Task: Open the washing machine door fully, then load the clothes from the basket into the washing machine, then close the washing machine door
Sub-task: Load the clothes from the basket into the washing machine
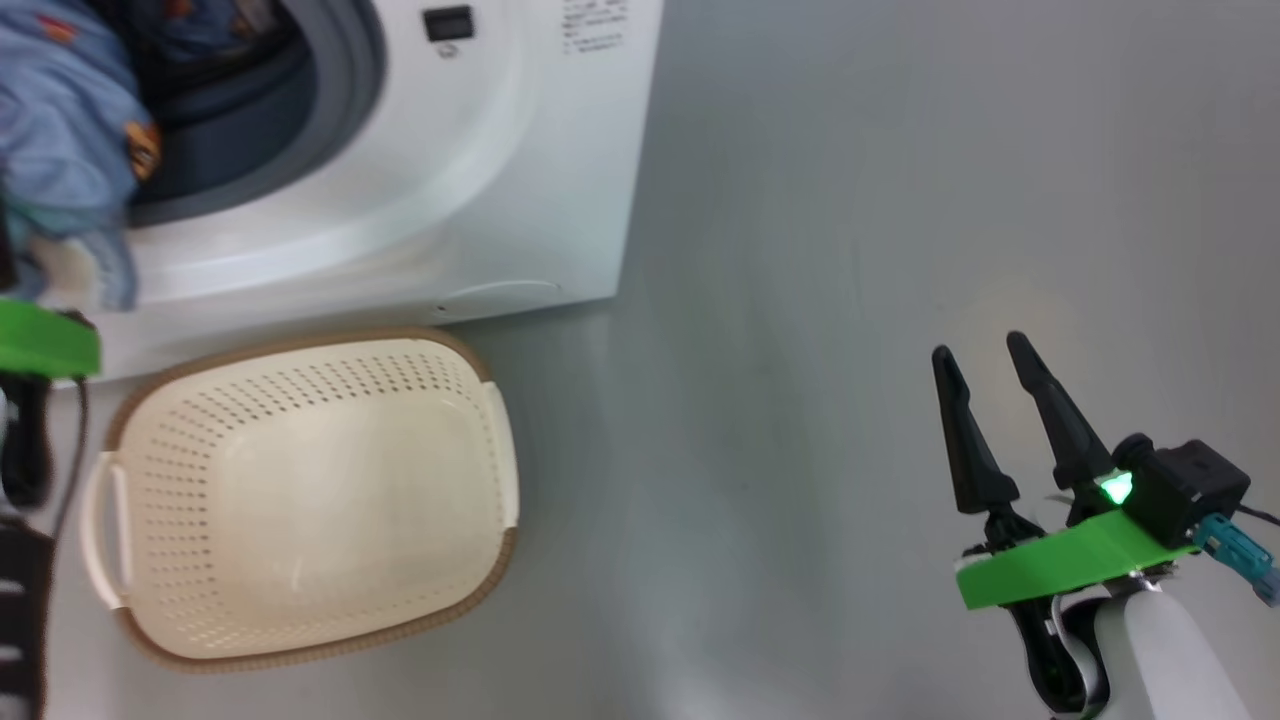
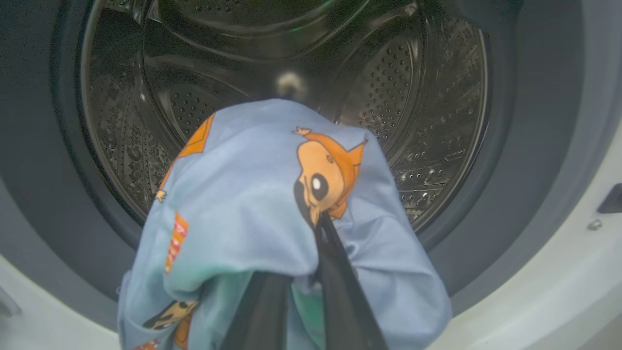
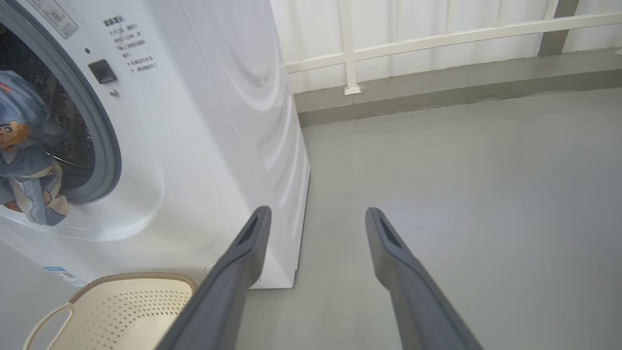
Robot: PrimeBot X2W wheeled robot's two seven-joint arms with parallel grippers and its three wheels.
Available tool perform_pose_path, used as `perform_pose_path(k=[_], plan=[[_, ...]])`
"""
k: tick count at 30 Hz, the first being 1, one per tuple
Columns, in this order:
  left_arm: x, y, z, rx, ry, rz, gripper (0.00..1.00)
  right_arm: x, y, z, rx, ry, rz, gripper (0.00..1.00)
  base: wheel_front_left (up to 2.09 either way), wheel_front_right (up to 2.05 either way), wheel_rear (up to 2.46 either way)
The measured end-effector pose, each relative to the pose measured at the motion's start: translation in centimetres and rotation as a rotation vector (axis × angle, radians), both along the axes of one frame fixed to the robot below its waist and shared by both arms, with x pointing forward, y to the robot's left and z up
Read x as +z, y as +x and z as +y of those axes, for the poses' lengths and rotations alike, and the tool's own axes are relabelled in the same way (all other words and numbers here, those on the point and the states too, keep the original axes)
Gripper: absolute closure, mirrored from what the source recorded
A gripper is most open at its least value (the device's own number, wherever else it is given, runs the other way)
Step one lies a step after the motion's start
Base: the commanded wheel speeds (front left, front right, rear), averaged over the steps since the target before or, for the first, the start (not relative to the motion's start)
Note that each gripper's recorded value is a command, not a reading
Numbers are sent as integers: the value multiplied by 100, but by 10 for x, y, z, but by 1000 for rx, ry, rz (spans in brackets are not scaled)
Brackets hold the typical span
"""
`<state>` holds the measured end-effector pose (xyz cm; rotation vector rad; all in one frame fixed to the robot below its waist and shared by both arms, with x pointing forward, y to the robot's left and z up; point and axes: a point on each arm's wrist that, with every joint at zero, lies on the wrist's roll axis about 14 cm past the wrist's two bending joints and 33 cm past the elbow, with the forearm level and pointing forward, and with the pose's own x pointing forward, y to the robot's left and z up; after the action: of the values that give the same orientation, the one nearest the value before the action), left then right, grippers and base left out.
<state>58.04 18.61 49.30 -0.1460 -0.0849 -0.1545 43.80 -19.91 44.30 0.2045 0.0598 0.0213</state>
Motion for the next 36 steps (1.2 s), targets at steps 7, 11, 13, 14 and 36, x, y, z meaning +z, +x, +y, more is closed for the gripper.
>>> perform_pose_path(k=[7, 11, 13, 14, 36], plan=[[-24, 54, -11, -24, 35, 45, 100, -14, 5, -12, -42, -10, 31, 0, 0, 0, 0], [-26, 81, -20, -34, 34, 35, 100, -19, 5, -19, -63, -19, 46, 0, 0, 0, 0], [-22, 92, -27, -41, 29, 15, 100, -22, 4, -23, -74, -24, 56, 0, 0, 0, 0], [-20, 98, -29, -44, 29, 1, 100, -23, 5, -24, -79, -26, 57, 0, 0, 0, 0], [-4, 128, -35, -26, 23, -116, 91, -32, -1, -34, -109, -49, 93, 0, 0, 0, 0]])
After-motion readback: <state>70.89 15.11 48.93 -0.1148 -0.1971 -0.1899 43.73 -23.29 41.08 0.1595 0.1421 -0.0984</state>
